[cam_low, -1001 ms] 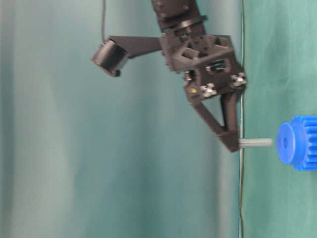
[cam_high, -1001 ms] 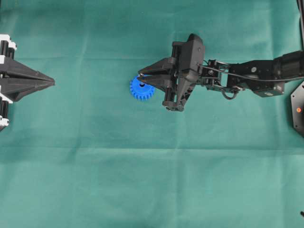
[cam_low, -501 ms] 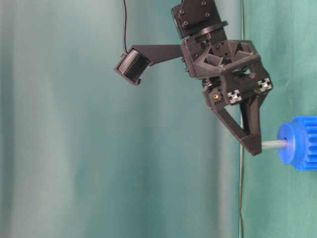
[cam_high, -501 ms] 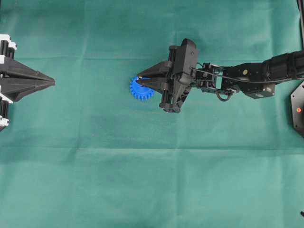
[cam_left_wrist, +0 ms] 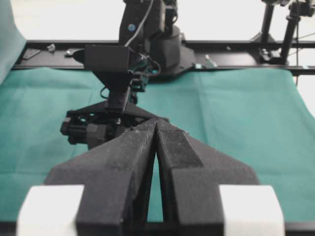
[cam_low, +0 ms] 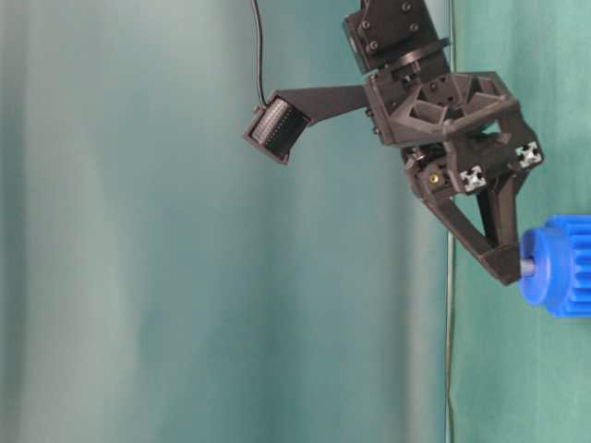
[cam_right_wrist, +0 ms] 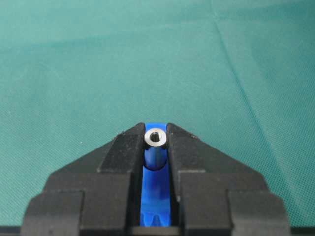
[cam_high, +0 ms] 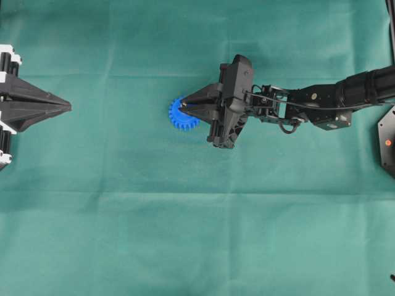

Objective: Insert the shaft placed at a random location into the center hole of the small gear at another random location.
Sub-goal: 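Open the right gripper and raise it off the inserted shaft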

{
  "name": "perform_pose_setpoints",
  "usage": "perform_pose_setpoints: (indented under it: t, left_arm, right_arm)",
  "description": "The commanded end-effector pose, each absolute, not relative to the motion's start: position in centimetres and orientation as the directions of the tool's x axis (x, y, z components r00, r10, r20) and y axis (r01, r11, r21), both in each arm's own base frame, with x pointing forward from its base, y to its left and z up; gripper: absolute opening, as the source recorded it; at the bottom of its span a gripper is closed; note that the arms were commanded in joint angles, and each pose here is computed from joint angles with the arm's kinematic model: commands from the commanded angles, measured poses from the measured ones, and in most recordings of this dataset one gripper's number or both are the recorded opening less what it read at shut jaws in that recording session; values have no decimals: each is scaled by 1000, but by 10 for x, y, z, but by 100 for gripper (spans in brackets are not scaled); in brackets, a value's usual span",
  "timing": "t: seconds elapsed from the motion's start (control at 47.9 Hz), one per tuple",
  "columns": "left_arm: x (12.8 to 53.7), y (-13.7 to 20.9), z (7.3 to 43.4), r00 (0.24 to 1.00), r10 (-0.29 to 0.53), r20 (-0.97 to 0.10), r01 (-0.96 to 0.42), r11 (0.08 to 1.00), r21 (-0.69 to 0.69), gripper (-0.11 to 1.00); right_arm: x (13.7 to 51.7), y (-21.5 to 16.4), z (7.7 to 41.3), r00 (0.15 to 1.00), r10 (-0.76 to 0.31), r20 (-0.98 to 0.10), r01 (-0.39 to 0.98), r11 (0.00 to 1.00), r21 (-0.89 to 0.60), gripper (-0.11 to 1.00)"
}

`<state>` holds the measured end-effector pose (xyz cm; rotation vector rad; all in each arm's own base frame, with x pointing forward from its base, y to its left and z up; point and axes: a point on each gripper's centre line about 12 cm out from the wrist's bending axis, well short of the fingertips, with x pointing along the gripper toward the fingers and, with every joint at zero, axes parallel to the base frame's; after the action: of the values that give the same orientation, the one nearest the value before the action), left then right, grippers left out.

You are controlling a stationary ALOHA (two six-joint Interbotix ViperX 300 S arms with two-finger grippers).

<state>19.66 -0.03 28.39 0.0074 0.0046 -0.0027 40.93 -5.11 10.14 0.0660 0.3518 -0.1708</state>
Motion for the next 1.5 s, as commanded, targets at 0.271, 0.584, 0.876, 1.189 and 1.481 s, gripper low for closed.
perform_pose_setpoints:
  t: [0.271, 0.584, 0.876, 1.189, 1.481]
  left_arm:
    - [199, -1, 295, 1000, -5, 26, 5, 1000, 10, 0]
    - [199, 0, 295, 1000, -3, 23, 3, 1000, 10, 0]
    - [199, 0, 295, 1000, -3, 23, 3, 1000, 10, 0]
    - [199, 0, 295, 1000, -3, 25, 3, 1000, 10, 0]
    - [199, 0, 295, 1000, -3, 23, 3, 1000, 10, 0]
  right_arm:
    - [413, -52, 110, 929, -158, -334, 183, 982, 44, 22]
    - [414, -52, 111, 931, -156, -330, 179, 983, 42, 82]
    - [412, -51, 138, 939, -151, -309, 172, 984, 40, 79]
    - [405, -49, 167, 938, -142, -316, 164, 985, 45, 79]
    - [400, -47, 156, 892, -125, -434, 163, 985, 52, 79]
